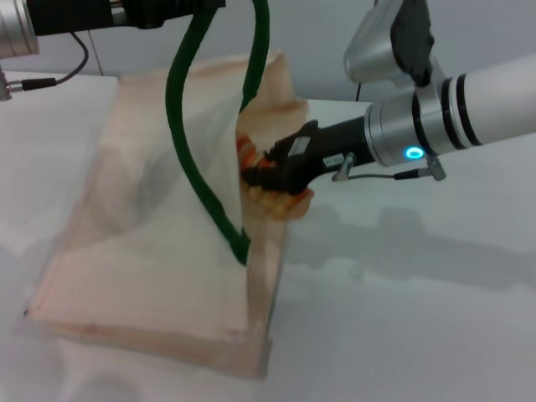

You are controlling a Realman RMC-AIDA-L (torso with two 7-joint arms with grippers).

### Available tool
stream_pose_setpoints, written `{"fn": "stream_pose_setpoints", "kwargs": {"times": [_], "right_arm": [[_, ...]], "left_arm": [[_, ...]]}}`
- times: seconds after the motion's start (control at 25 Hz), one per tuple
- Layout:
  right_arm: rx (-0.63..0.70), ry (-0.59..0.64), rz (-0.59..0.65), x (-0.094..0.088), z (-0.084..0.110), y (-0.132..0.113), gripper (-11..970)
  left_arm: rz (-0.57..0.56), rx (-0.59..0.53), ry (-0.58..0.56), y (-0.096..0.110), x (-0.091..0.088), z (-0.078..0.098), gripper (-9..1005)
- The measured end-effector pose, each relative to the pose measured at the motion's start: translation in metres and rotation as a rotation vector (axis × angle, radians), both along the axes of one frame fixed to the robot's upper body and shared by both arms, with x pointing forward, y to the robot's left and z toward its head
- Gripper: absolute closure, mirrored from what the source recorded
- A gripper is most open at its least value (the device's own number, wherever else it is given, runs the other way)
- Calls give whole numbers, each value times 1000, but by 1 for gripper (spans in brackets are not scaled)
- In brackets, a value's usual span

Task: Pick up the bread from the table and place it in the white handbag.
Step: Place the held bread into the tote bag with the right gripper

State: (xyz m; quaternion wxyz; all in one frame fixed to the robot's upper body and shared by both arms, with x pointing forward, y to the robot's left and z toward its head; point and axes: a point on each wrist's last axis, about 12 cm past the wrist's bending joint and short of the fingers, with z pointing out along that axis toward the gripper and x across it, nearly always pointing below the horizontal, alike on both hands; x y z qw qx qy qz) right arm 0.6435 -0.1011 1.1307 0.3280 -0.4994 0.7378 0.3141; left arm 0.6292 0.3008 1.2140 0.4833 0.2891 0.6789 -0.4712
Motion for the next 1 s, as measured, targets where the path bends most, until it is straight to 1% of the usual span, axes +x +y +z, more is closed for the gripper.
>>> {"fn": "stream_pose_setpoints", "kwargs": {"times": [0.08, 0.24, 0.48, 0.68, 0.88, 1.0], "right_arm": [[-16, -1, 31, -3, -1, 1, 701], [-24, -7, 47, -5, -3, 2, 700], [-23, -82, 97, -6, -4, 4, 699], [6, -69, 87, -7, -4, 4, 703], [-10, -61, 144, -12, -4, 6, 707], [-16, -62, 151, -13, -4, 7, 707]], "left_arm": [[1, 0, 0, 0, 0, 0, 875], [-1, -1, -4, 0, 0, 1, 875], [-1, -2, -6, -1, 1, 1, 874], [-1, -2, -7, -1, 1, 1, 874], [-1, -1, -8, -1, 1, 1, 875], [-1, -1, -7, -1, 1, 1, 875]]}}
